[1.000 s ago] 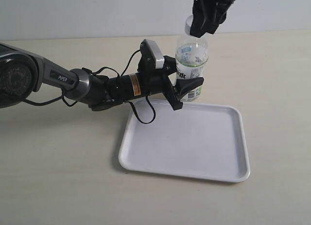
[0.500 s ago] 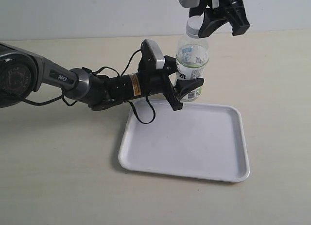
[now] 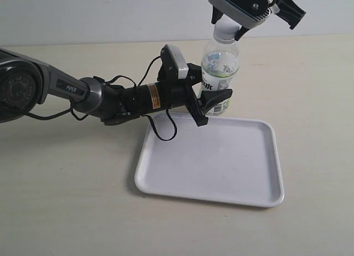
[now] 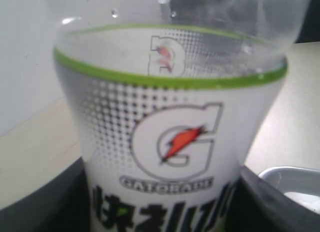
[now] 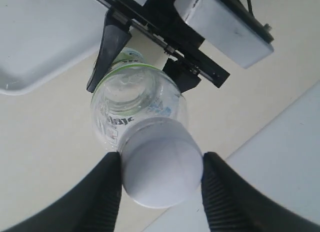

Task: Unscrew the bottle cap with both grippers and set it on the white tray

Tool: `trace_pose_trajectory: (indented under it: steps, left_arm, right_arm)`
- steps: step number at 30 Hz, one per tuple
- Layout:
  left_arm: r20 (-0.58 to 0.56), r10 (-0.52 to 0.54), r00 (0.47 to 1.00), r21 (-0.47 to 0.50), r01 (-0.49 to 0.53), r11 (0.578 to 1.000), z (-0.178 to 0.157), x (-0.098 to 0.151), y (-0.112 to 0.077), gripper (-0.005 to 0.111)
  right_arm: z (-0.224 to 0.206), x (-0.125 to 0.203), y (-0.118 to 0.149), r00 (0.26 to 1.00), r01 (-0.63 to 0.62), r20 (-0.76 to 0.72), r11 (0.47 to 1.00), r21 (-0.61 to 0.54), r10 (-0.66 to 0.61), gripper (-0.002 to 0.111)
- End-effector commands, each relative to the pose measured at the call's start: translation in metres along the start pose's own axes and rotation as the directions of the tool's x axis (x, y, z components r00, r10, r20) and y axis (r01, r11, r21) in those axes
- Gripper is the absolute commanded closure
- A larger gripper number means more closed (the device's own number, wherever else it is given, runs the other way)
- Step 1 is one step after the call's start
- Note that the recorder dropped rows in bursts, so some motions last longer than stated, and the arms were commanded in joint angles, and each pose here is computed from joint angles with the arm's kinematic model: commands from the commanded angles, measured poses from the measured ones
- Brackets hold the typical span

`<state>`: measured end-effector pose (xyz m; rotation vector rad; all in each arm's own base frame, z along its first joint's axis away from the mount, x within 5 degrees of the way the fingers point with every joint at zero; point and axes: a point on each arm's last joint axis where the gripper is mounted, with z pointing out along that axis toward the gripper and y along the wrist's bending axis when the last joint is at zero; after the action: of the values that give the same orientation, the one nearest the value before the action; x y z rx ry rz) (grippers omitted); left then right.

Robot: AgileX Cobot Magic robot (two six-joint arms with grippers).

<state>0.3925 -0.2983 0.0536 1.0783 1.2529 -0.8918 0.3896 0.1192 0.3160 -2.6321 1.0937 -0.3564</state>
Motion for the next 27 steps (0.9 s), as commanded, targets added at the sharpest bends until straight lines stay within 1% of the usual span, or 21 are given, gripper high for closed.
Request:
trace_pose_trajectory:
  steps: [1, 3, 4, 6, 9, 10, 11, 13, 14, 17, 20, 21, 22, 23, 24, 25, 26, 27]
  left_arm:
    - [0.018, -0.029, 0.999, -0.013, 0.029, 0.999, 0.000, -0.007, 0.004, 0.107]
    - [0.018, -0.029, 0.999, -0.013, 0.029, 0.999, 0.000, -0.007, 0.004, 0.107]
    - [0.018, -0.029, 0.999, -0.013, 0.029, 0.999, 0.000, -0.007, 0.004, 0.107]
    - [0.018, -0.029, 0.999, -0.013, 0.029, 0.999, 0.000, -0.007, 0.004, 0.107]
    - [0.018, -0.029, 0.999, -0.013, 0.029, 0.999, 0.000, -0.007, 0.004, 0.107]
    - [0.018, -0.029, 0.999, -0.013, 0.029, 0.999, 0.000, -0.007, 0.004, 0.107]
    - [0.018, -0.029, 0.999, -0.013, 0.029, 0.999, 0.000, -0.007, 0.004, 0.107]
    - [0.018, -0.029, 0.999, -0.013, 0.029, 0.999, 0.000, -0.007, 0.004, 0.107]
    - [0.018, -0.029, 0.999, -0.013, 0.029, 0.999, 0.000, -0.007, 0.004, 0.107]
    - [0.020, -0.030, 0.999, -0.017, 0.031, 0.999, 0.000, -0.007, 0.004, 0.107]
    - [0.020, -0.030, 0.999, -0.017, 0.031, 0.999, 0.000, -0.007, 0.004, 0.107]
    - [0.020, -0.030, 0.999, -0.017, 0.031, 0.999, 0.000, -0.007, 0.004, 0.107]
    - [0.020, -0.030, 0.999, -0.017, 0.031, 0.999, 0.000, -0.007, 0.004, 0.107]
    - [0.020, -0.030, 0.999, -0.017, 0.031, 0.999, 0.000, -0.007, 0.004, 0.107]
    - [0.020, -0.030, 0.999, -0.017, 0.031, 0.999, 0.000, -0.007, 0.004, 0.107]
    - [0.020, -0.030, 0.999, -0.017, 0.031, 0.999, 0.000, -0.007, 0.004, 0.107]
    - [0.022, -0.030, 0.999, -0.016, 0.031, 0.999, 0.000, -0.007, 0.004, 0.107]
    - [0.024, -0.030, 0.999, -0.015, 0.031, 0.999, 0.000, -0.007, 0.004, 0.107]
  right_arm:
    - [-0.002, 0.001, 0.001, 0.999, 0.046, -0.015, 0.999, -0.017, -0.046, 0.108]
    - [-0.002, 0.001, 0.001, 0.999, 0.046, -0.017, 0.999, -0.018, -0.047, 0.107]
    - [-0.002, 0.001, 0.001, 0.999, 0.039, -0.017, 0.999, -0.018, -0.039, 0.103]
    - [-0.002, 0.001, 0.001, 0.999, 0.031, -0.019, 0.999, -0.019, -0.032, 0.092]
    - [-0.002, 0.001, 0.002, 0.999, 0.032, -0.021, 0.999, -0.020, -0.032, 0.063]
    - [-0.002, 0.001, 0.001, 1.000, 0.026, -0.015, 1.000, -0.016, -0.026, 0.048]
    - [-0.002, 0.000, 0.001, 1.000, 0.006, -0.006, 1.000, -0.011, -0.006, 0.039]
    - [-0.002, -0.003, -0.001, 0.999, -0.047, 0.027, 0.999, 0.006, 0.046, 0.024]
    - [-0.002, -0.003, -0.001, 0.996, -0.078, 0.033, 0.997, 0.008, 0.078, 0.023]
    - [-0.005, -0.006, -0.002, 0.984, -0.173, 0.054, 0.985, 0.020, 0.171, 0.023]
    - [-0.009, -0.008, -0.003, 0.932, -0.356, 0.084, 0.934, 0.022, 0.353, 0.024]
    - [-0.011, -0.008, -0.003, 0.898, -0.435, 0.083, 0.900, 0.019, 0.432, 0.025]
    - [-0.014, -0.008, -0.003, 0.852, -0.520, 0.085, 0.854, 0.016, 0.517, 0.025]
    - [-0.016, -0.009, -0.003, 0.794, -0.605, 0.087, 0.796, 0.011, 0.602, 0.025]
    - [-0.018, -0.009, -0.003, 0.719, -0.692, 0.089, 0.722, 0.006, 0.689, 0.025]
    - [-0.019, -0.009, -0.002, 0.632, -0.773, 0.090, 0.635, -0.002, 0.770, 0.025]
    - [-0.021, -0.009, -0.002, 0.554, -0.831, 0.090, 0.557, -0.006, 0.828, 0.025]
    - [-0.022, -0.009, -0.002, 0.455, -0.889, 0.087, 0.457, -0.013, 0.886, 0.025]
